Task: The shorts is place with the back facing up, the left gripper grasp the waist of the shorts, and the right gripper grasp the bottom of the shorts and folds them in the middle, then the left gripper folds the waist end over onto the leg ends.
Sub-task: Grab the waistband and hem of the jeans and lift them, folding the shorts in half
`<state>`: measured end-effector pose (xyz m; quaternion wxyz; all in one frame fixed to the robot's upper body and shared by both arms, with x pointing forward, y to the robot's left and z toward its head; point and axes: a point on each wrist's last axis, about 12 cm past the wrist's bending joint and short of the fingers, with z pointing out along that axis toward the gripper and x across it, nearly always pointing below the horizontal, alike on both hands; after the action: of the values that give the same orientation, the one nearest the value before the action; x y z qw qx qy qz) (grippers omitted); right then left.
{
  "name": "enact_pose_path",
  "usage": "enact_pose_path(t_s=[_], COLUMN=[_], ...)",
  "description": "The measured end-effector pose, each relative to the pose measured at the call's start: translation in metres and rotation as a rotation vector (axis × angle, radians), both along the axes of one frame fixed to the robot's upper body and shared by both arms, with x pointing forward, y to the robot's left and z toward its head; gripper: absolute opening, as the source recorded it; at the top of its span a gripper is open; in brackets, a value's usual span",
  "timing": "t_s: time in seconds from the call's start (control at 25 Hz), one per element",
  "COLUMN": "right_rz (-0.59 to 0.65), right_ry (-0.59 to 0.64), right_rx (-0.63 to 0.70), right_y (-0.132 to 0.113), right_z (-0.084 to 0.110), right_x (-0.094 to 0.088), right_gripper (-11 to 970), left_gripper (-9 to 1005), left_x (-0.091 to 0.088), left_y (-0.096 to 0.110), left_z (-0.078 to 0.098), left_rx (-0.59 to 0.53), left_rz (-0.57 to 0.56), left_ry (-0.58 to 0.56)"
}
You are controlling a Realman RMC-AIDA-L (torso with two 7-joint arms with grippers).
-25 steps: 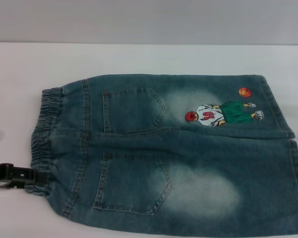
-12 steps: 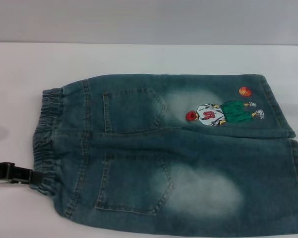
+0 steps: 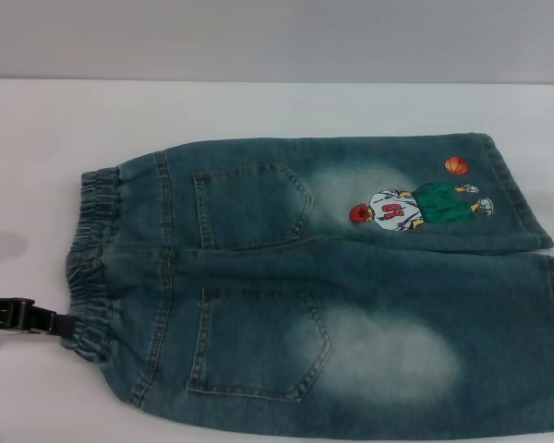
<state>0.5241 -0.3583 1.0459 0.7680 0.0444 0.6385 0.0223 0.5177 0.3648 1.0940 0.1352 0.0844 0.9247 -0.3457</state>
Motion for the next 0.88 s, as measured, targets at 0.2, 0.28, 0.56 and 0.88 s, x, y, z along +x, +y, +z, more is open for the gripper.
enact_pose_path(t_s=[0.2, 0.28, 0.56, 0.88], right_rz=[0.000, 0.000, -0.038, 0.206], right_ry=[0.001, 0.001, -0.032, -0.139], right_rx=[0.000, 0.000, 0.027, 0.249], right_y=[0.000, 0.000, -0.012, -0.012], right_z=[0.000, 0.000, 0.009, 0.044], right_x=[0.000, 0.000, 0.004, 0.022], right_gripper=[486, 486, 486, 485], left_gripper=[33, 33, 33, 33], left_x=[0.001, 0.002, 0.008, 0.012], left_y=[-0.003, -0.004, -0.003, -0.003], left_z=[0.001, 0.000, 0.001, 0.004], left_rx=[0.006, 0.011, 0.031, 0.038], left_rz=[-0.014, -0.017, 0.009, 0.033], left_ry=[-0.004, -0.004, -0.039, -0.093])
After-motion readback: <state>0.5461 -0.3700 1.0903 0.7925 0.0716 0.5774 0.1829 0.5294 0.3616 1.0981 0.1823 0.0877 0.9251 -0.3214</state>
